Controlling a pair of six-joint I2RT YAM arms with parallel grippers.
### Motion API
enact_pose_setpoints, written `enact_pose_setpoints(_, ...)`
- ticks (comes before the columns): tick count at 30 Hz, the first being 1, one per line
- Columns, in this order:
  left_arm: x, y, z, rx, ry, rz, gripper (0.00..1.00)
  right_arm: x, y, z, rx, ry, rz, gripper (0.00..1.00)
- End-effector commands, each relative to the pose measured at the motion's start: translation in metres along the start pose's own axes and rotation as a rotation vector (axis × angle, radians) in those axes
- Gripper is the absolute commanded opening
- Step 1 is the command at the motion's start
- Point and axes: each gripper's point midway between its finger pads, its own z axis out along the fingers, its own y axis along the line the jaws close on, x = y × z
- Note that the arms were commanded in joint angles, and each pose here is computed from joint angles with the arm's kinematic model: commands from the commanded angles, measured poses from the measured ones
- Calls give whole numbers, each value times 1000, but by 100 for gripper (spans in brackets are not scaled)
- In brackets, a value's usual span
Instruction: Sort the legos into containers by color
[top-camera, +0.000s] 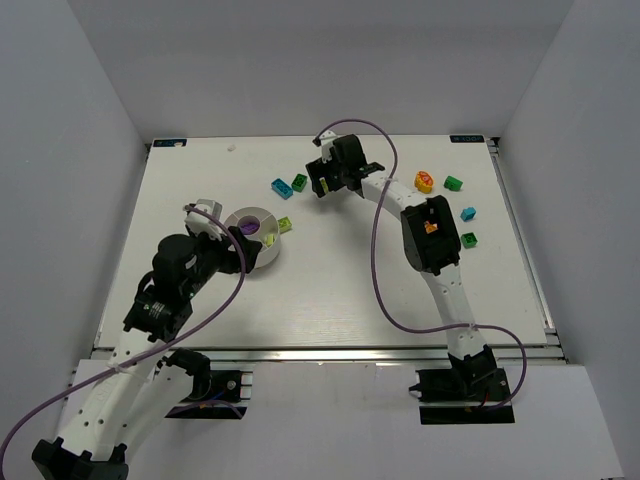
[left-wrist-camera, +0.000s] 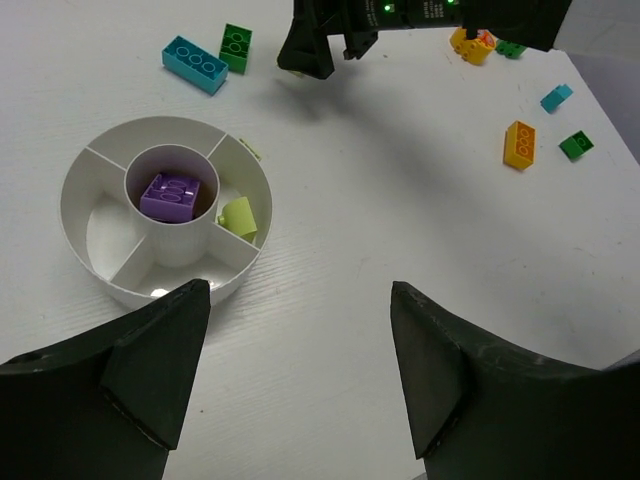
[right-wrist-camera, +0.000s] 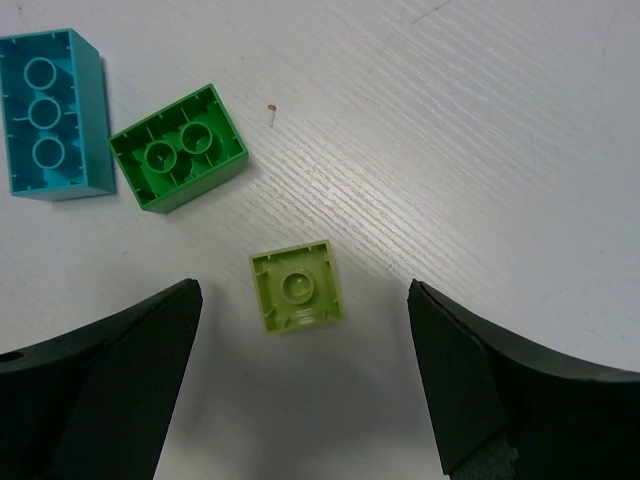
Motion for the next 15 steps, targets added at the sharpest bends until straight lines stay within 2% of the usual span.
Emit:
enact_pose_setpoints(1, -3, -9, -3, 45, -24, -23, 82, -19, -9, 5, 15, -56, -39, 88)
enact_pose_setpoints(6, 1, -13, -7, 65, -36, -65, 82, -17, -17, 13, 24, -68, -49, 79)
enact_pose_setpoints(12, 8, -14, -10, 71, -27, -100, 82, -5, -10, 18, -17, -45, -66, 56)
enact_pose_setpoints(14, 9, -14, -11, 72, -28, -107, 82, -10, -5, 13, -44, -59, -73, 37)
enact_pose_setpoints(15, 10, -14, -12, 73, -26, -109, 82, -2, -3, 13, -51, -59, -74, 16)
